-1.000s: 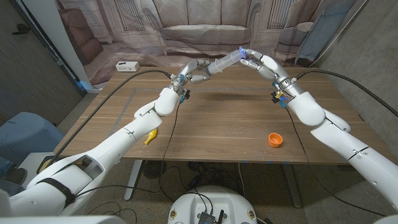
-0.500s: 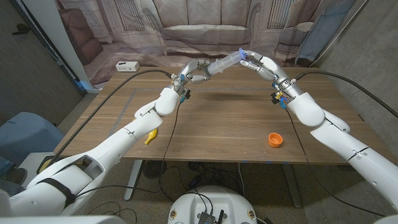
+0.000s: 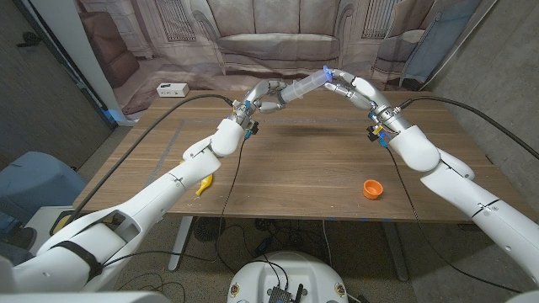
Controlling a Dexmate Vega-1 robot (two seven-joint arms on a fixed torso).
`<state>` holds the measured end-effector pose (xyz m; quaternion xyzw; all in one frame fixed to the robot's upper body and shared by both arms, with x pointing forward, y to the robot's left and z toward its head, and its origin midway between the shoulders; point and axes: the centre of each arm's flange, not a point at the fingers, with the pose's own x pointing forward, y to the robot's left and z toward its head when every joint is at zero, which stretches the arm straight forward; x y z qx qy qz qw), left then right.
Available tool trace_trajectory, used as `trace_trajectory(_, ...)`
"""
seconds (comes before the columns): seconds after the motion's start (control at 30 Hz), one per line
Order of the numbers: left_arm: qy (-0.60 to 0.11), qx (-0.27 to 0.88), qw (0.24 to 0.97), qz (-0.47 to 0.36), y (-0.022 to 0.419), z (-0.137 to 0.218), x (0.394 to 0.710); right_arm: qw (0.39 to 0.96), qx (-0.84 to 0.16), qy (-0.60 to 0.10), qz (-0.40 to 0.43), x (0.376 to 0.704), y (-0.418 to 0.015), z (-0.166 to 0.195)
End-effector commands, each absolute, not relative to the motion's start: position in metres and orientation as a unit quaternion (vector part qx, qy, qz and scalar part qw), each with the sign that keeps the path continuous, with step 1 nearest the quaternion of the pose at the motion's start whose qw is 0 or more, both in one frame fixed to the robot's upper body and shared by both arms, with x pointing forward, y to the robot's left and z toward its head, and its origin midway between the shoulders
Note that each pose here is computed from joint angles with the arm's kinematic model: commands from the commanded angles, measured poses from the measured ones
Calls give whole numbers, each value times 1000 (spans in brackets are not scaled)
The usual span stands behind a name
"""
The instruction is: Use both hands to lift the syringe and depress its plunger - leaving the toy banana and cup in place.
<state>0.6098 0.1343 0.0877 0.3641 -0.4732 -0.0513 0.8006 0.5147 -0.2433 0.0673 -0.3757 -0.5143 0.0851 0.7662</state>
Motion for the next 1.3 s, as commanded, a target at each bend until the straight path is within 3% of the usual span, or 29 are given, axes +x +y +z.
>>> trace_trajectory(0.03, -477, 362, 799, -52, 133, 89, 608, 766, -378, -512, 89, 514, -241, 67)
trace_trajectory(1.3, -479, 367, 795, -57, 130, 91, 605, 767, -384, -503, 103, 516, -237, 63)
